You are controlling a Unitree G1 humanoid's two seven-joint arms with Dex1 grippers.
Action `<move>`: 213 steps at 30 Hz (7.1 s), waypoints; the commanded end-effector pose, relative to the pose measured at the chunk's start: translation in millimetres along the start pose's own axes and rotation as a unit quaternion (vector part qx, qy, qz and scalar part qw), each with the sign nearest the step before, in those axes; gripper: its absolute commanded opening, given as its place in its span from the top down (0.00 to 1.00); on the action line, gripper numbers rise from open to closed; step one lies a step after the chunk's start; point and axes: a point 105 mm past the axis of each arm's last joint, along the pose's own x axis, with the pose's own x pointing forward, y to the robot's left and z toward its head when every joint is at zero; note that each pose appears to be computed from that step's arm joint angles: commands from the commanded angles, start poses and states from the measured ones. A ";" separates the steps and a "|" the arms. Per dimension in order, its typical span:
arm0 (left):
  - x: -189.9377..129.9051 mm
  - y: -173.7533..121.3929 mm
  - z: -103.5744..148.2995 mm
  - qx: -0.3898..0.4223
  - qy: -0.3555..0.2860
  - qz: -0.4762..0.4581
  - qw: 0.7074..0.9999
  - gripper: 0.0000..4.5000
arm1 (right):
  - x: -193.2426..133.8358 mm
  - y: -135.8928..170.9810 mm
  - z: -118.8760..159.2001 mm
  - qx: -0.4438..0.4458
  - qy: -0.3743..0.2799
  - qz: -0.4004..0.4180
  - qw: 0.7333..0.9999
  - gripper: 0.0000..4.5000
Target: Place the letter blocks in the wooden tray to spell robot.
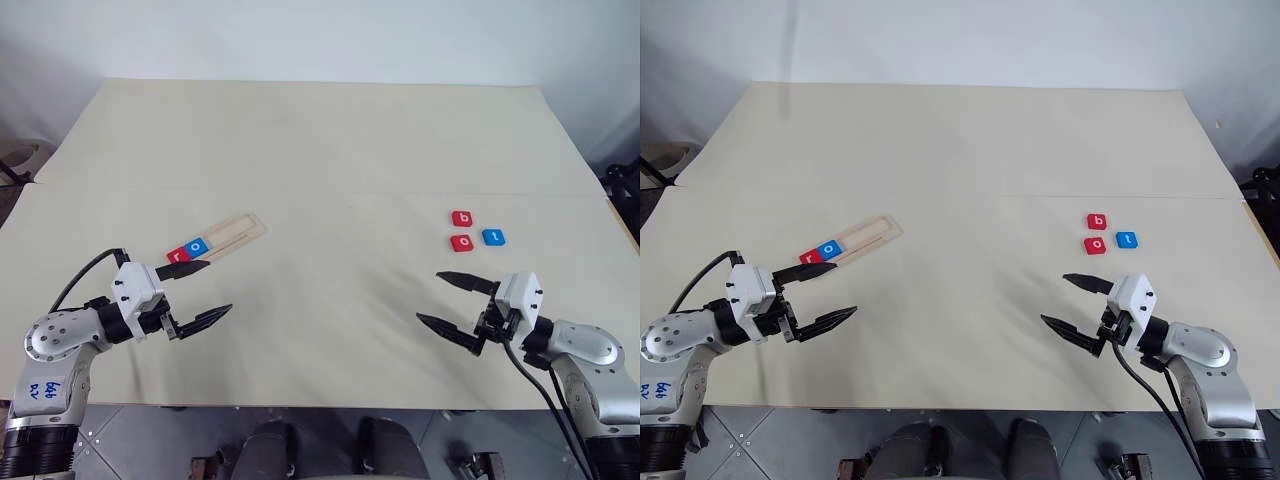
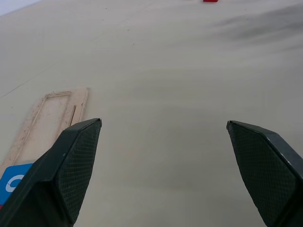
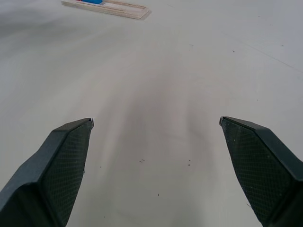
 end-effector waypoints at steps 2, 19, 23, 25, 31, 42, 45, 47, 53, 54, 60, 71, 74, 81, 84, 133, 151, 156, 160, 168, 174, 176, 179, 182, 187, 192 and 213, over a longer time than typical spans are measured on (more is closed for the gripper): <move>-3.6 4.4 7.6 -0.004 -0.018 0.030 0.999 0.00 | 0.1 -2.8 9.2 -0.016 -0.013 0.006 1.000 0.00; -110.5 9.1 -53.0 -0.112 0.015 0.337 0.935 0.00 | 66.4 46.4 66.0 -0.056 -0.117 0.130 0.983 0.00; -98.6 27.3 -45.8 -0.092 0.016 0.298 0.950 0.00 | 59.5 43.1 63.6 -0.051 -0.101 0.131 0.985 0.00; -89.1 36.6 -42.1 -0.082 0.023 0.264 0.961 0.00 | 55.0 40.8 61.0 -0.048 -0.090 0.125 0.987 0.00; -58.7 71.6 -38.8 -0.048 0.071 0.139 0.987 0.00 | 42.6 32.5 55.5 -0.043 -0.065 0.099 0.992 0.00; -23.0 95.2 -50.3 -0.052 0.115 0.058 0.990 0.00 | 37.1 38.1 58.1 -0.040 -0.063 0.069 0.995 0.00; -19.2 95.1 -55.1 -0.059 0.123 0.051 0.989 0.00 | 35.2 39.6 59.3 -0.040 -0.061 0.064 0.995 0.00; -17.3 91.2 -60.3 -0.067 0.133 0.038 0.988 0.00 | 33.4 39.1 59.8 -0.041 -0.059 0.060 0.996 0.00; -18.4 85.2 -71.6 -0.083 0.148 0.031 0.985 0.08 | 30.7 35.5 61.5 -0.045 -0.055 0.049 0.996 0.00; -18.6 85.0 -72.5 -0.088 0.145 0.034 0.985 0.12 | 30.5 34.8 61.4 -0.046 -0.055 0.049 0.996 0.00; -14.8 81.5 -73.4 -0.083 0.127 0.037 0.988 0.25 | 30.5 31.3 61.1 -0.050 -0.053 0.046 0.996 0.00; 56.4 46.7 -26.0 0.024 0.046 -0.121 0.991 0.25 | 12.6 21.3 49.1 -0.047 -0.022 0.015 0.999 0.00; 82.7 23.6 -11.9 0.039 0.036 -0.193 0.980 0.25 | 1.8 21.3 43.7 -0.042 -0.007 -0.005 0.999 0.00; 134.9 -12.6 0.8 0.053 0.080 -0.280 0.955 0.25 | -28.2 29.1 33.1 -0.021 0.025 -0.061 0.998 0.00; 154.7 -24.6 5.6 0.059 0.096 -0.308 0.945 0.25 | -46.6 34.8 27.2 -0.008 0.046 -0.085 0.995 0.00; 34.8 -7.7 11.0 -0.033 -0.082 -0.089 0.992 0.01 | -90.4 -16.1 3.0 0.019 0.002 -0.324 0.946 0.00; 60.8 -24.2 30.9 -0.027 -0.120 -0.102 0.987 0.01 | -17.1 -117.6 5.7 0.133 0.144 -0.405 0.893 0.00; 61.7 -23.1 31.6 -0.024 -0.124 -0.093 0.988 0.01 | -16.4 -117.2 9.8 0.135 0.151 -0.410 0.890 0.00; 63.5 -21.7 32.1 -0.018 -0.126 -0.087 0.988 0.01 | -15.8 -117.5 11.6 0.137 0.149 -0.410 0.890 0.00; 67.5 -22.3 32.3 -0.017 -0.128 -0.090 0.987 0.01 | 5.1 -127.5 20.9 0.148 0.134 -0.410 0.890 0.00; 72.4 -24.1 34.3 -0.015 -0.133 -0.094 0.987 0.01 | 25.9 -147.9 9.7 0.186 0.137 -0.438 0.869 0.00; 72.9 -24.1 35.2 -0.013 -0.134 -0.094 0.986 0.01 | 34.4 -153.7 3.5 0.189 0.143 -0.444 0.864 0.00; 72.8 -23.2 35.9 -0.011 -0.135 -0.090 0.987 0.01 | 42.6 -158.3 -1.9 0.189 0.144 -0.447 0.862 0.00; 71.9 -22.5 36.1 -0.010 -0.136 -0.085 0.987 0.01 | 50.8 -160.2 -5.5 0.191 0.143 -0.447 0.862 0.00; 70.9 -22.7 36.6 -0.010 -0.137 -0.080 0.987 0.00 | 58.3 -160.8 -10.9 0.192 0.148 -0.449 0.860 0.36; 70.2 -22.7 37.1 -0.010 -0.137 -0.078 0.987 0.00 | 57.9 -161.6 -9.1 0.186 0.151 -0.457 0.856 0.68; 86.0 -19.0 32.6 -0.014 -0.141 -0.129 0.982 0.00 | 5.1 -37.2 6.0 0.181 0.177 -0.425 0.869 0.68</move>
